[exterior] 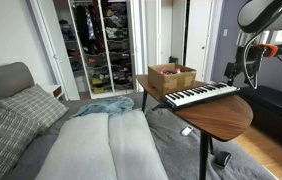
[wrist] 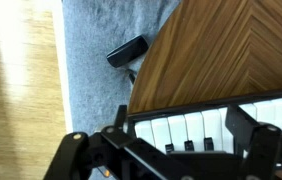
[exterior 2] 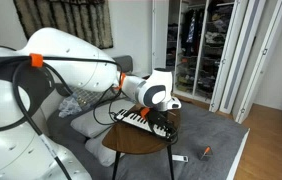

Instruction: Press a key on the keyboard

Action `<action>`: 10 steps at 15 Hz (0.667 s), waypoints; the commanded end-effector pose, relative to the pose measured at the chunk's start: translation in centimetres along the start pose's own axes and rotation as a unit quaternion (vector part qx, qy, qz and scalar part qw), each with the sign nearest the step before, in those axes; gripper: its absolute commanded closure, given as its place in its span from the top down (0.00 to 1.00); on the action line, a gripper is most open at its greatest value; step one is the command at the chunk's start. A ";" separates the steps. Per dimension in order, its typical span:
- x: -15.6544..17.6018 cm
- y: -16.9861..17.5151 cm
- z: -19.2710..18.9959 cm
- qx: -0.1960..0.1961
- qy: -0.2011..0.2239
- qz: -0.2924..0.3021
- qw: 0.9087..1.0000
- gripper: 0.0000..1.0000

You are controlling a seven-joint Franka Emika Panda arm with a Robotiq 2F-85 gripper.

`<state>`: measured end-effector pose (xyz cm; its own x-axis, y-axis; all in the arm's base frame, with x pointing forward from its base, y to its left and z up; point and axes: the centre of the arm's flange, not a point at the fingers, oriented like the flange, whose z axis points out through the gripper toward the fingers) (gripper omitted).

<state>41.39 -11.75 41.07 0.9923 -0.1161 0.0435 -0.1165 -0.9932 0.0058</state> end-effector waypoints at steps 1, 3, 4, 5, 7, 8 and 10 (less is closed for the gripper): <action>0.0 0.0 0.0 0.000 0.000 0.000 1.000 1.00; 0.0 -0.8 -0.3 -0.007 -0.002 -0.010 1.000 1.00; 0.0 -2.2 -0.8 -0.011 -0.003 -0.026 1.000 1.00; -0.1 -3.2 -1.1 -0.013 -0.003 -0.039 0.999 1.00; -0.4 -6.9 -1.9 -0.025 -0.006 -0.081 0.996 1.00; -0.7 -9.2 -2.1 -0.027 -0.013 -0.110 0.993 1.00; -1.5 -13.5 -2.1 -0.028 -0.033 -0.161 0.986 1.00</action>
<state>42.04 -3.48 41.96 0.9971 0.0747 0.0115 0.0741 -0.9962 0.0467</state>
